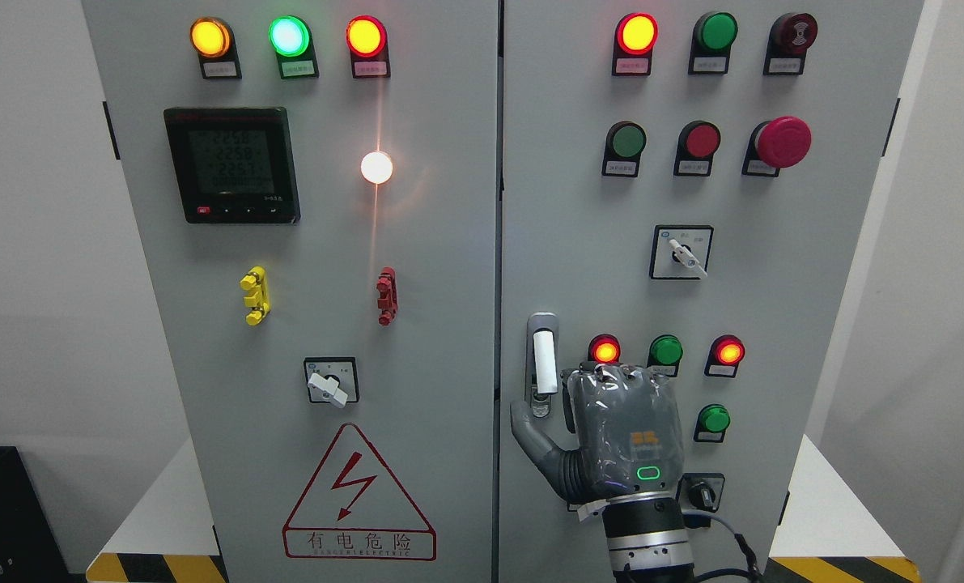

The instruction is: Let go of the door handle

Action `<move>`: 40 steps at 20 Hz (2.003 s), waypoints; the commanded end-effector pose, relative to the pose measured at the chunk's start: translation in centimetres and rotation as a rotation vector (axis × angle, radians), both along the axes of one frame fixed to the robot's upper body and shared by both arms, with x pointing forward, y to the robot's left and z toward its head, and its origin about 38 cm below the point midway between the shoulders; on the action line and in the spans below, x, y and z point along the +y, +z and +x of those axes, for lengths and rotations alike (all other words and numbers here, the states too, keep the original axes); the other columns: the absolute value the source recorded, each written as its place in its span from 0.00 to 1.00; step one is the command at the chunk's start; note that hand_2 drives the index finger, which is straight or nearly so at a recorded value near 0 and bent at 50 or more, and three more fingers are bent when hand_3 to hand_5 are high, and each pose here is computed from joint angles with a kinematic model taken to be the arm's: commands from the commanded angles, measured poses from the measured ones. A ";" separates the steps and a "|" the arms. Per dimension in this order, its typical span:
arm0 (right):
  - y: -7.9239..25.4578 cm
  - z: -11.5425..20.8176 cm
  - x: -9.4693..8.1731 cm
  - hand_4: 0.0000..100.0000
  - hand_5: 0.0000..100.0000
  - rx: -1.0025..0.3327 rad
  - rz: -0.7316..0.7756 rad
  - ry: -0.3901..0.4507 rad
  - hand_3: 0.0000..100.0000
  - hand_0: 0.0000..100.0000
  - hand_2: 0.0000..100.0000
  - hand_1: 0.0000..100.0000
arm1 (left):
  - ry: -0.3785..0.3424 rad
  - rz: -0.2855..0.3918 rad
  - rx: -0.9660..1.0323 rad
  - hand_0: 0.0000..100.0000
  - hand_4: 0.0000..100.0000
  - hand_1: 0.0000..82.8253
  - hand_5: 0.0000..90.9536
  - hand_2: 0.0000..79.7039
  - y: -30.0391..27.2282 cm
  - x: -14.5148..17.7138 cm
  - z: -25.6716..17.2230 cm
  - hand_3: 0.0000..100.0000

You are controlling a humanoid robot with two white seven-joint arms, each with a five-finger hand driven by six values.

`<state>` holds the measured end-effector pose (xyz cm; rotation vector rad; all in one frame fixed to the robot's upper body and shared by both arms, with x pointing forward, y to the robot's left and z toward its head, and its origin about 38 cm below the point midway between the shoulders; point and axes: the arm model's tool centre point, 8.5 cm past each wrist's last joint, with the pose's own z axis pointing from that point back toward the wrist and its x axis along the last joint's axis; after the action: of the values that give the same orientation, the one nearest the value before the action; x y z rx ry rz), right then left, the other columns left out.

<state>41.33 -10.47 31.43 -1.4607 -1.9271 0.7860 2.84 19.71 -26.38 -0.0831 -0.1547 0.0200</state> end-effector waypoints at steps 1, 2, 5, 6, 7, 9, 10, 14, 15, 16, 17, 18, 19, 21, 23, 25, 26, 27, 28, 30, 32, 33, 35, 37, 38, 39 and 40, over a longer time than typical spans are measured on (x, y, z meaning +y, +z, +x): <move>-0.3 0.6 0.1 1.00 1.00 0.015 -0.005 -0.004 1.00 0.31 0.98 0.36 | 0.001 0.002 0.009 0.12 0.00 0.67 0.00 0.00 0.0 0.1 -0.6 0.00; -0.2 0.7 0.1 1.00 1.00 0.014 -0.006 -0.004 1.00 0.31 0.98 0.36 | 0.001 0.000 0.009 0.12 0.00 0.67 0.00 0.00 0.0 0.0 -0.6 0.00; -0.1 0.8 0.1 1.00 1.00 0.015 -0.006 -0.006 1.00 0.31 0.98 0.36 | 0.001 0.000 0.009 0.12 0.00 0.67 0.00 0.00 0.0 0.0 -0.6 0.00; -0.1 0.9 -0.1 1.00 1.00 0.015 -0.004 -0.010 1.00 0.31 0.98 0.36 | 0.001 0.000 0.009 0.12 0.00 0.67 0.00 0.00 0.0 0.0 -0.6 0.00; -0.2 1.0 -0.2 1.00 1.00 0.017 -0.003 -0.015 1.00 0.31 0.98 0.36 | 0.001 0.000 0.009 0.12 0.00 0.67 0.00 0.00 0.0 0.0 -0.6 0.00; -0.2 1.0 -0.3 1.00 1.00 0.018 -0.002 -0.016 1.00 0.32 0.98 0.36 | 0.001 0.000 0.009 0.12 0.00 0.67 0.00 0.00 0.0 0.0 -0.6 0.00; -0.2 1.0 -0.3 1.00 1.00 0.018 -0.002 -0.018 1.00 0.32 0.98 0.36 | 0.001 0.000 0.009 0.12 0.00 0.67 0.00 0.00 0.0 0.0 -0.6 0.00; 0.2 1.1 -0.4 1.00 1.00 0.009 -0.001 -0.019 1.00 0.32 0.98 0.37 | 0.001 0.000 0.009 0.12 0.00 0.67 0.00 0.00 0.0 0.0 -0.6 0.00; 0.3 1.2 -0.3 1.00 1.00 0.007 -0.002 -0.018 1.00 0.33 0.98 0.37 | 0.001 0.000 0.009 0.12 0.00 0.67 0.00 0.00 0.0 0.0 -0.6 0.00; 0.4 1.2 -0.3 1.00 1.00 0.003 -0.001 -0.018 1.00 0.33 0.98 0.37 | 0.001 0.000 0.009 0.12 0.00 0.67 0.00 0.00 0.0 0.0 -0.6 0.00; 0.5 1.3 -0.3 1.00 1.00 0.003 -0.003 -0.018 1.00 0.33 0.98 0.37 | 0.001 0.000 0.009 0.12 0.00 0.67 0.00 0.00 0.0 0.0 -0.6 0.00; 0.5 1.3 -0.2 1.00 1.00 0.004 -0.001 -0.017 1.00 0.33 0.98 0.37 | 0.001 0.000 0.009 0.12 0.00 0.67 0.00 0.00 0.0 0.0 -0.6 0.00; 0.5 1.3 -0.2 1.00 1.00 0.004 -0.001 -0.017 1.00 0.33 0.98 0.37 | 0.001 0.000 0.009 0.12 0.00 0.67 0.00 0.00 0.0 0.0 -0.6 0.00; 0.5 1.3 -0.2 1.00 1.00 0.004 -0.001 -0.017 1.00 0.34 0.98 0.37 | 0.001 0.000 0.009 0.12 0.00 0.67 0.00 0.00 0.0 0.0 -0.6 0.00; 0.5 1.3 -0.3 1.00 1.00 0.004 0.000 -0.018 1.00 0.34 0.98 0.37 | 0.001 0.002 0.009 0.12 0.00 0.67 0.00 0.00 0.0 0.1 -0.6 0.00; 0.4 1.4 -0.3 1.00 1.00 0.006 0.000 -0.018 1.00 0.34 0.98 0.37 | 0.001 0.002 0.009 0.12 0.00 0.67 0.00 0.00 0.0 0.1 -0.6 0.00; 0.4 1.4 -0.3 1.00 1.00 0.007 -0.001 -0.018 1.00 0.35 0.98 0.37 | 0.001 0.002 0.009 0.12 0.00 0.67 0.00 0.00 0.0 0.1 -0.6 0.00; 0.4 1.4 -0.3 1.00 1.00 0.007 -0.001 -0.018 1.00 0.35 0.98 0.37 | 0.001 0.000 0.009 0.12 0.00 0.67 0.00 0.00 0.0 0.0 -0.6 0.00; 0.4 1.4 -0.3 1.00 1.00 0.007 -0.001 -0.018 1.00 0.35 0.98 0.37 | 0.001 0.000 0.009 0.12 0.00 0.67 0.00 0.00 0.0 0.0 -0.6 0.00; 0.4 1.4 -0.2 1.00 1.00 0.008 0.001 -0.019 1.00 0.35 0.98 0.38 | 0.001 0.000 0.007 0.12 0.00 0.67 0.00 0.00 0.0 0.0 -0.5 0.00; 0.4 1.4 -0.3 1.00 1.00 0.008 0.002 -0.020 1.00 0.35 0.98 0.38 | 0.001 0.000 0.009 0.12 0.00 0.67 0.00 0.00 0.0 0.0 -0.6 0.00; 0.4 1.4 -0.4 1.00 1.00 0.008 0.003 -0.022 1.00 0.35 0.98 0.39 | 0.001 0.000 0.009 0.12 0.00 0.67 0.00 0.00 0.0 0.0 -0.6 0.00; 0.4 1.4 -0.4 1.00 1.00 0.008 0.003 -0.022 1.00 0.36 0.98 0.39 | 0.001 0.000 0.009 0.12 0.00 0.67 0.00 0.00 0.0 0.0 -0.6 0.00; 0.4 1.4 -0.4 1.00 1.00 0.008 0.004 -0.023 1.00 0.37 0.98 0.39 | 0.001 0.000 0.009 0.12 0.00 0.67 0.00 0.00 0.0 0.0 -0.6 0.00; 0.4 1.4 -0.3 1.00 1.00 0.008 0.004 -0.021 1.00 0.37 0.98 0.39 | 0.001 0.002 0.009 0.12 0.00 0.67 0.00 0.00 0.0 0.1 -0.6 0.00; 0.4 1.4 -0.4 1.00 1.00 0.009 0.005 -0.023 1.00 0.38 0.98 0.39 | 0.001 0.000 0.009 0.12 0.00 0.67 0.00 0.00 0.0 0.0 -0.6 0.00; 0.4 1.4 -0.4 1.00 1.00 0.009 0.005 -0.023 1.00 0.38 0.98 0.40 | 0.001 0.000 0.009 0.12 0.00 0.67 0.00 0.00 0.0 0.0 -0.6 0.00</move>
<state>42.66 -10.77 31.90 -1.4728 -1.9063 0.7784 2.84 19.71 -26.38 -0.0831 -0.1547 0.0201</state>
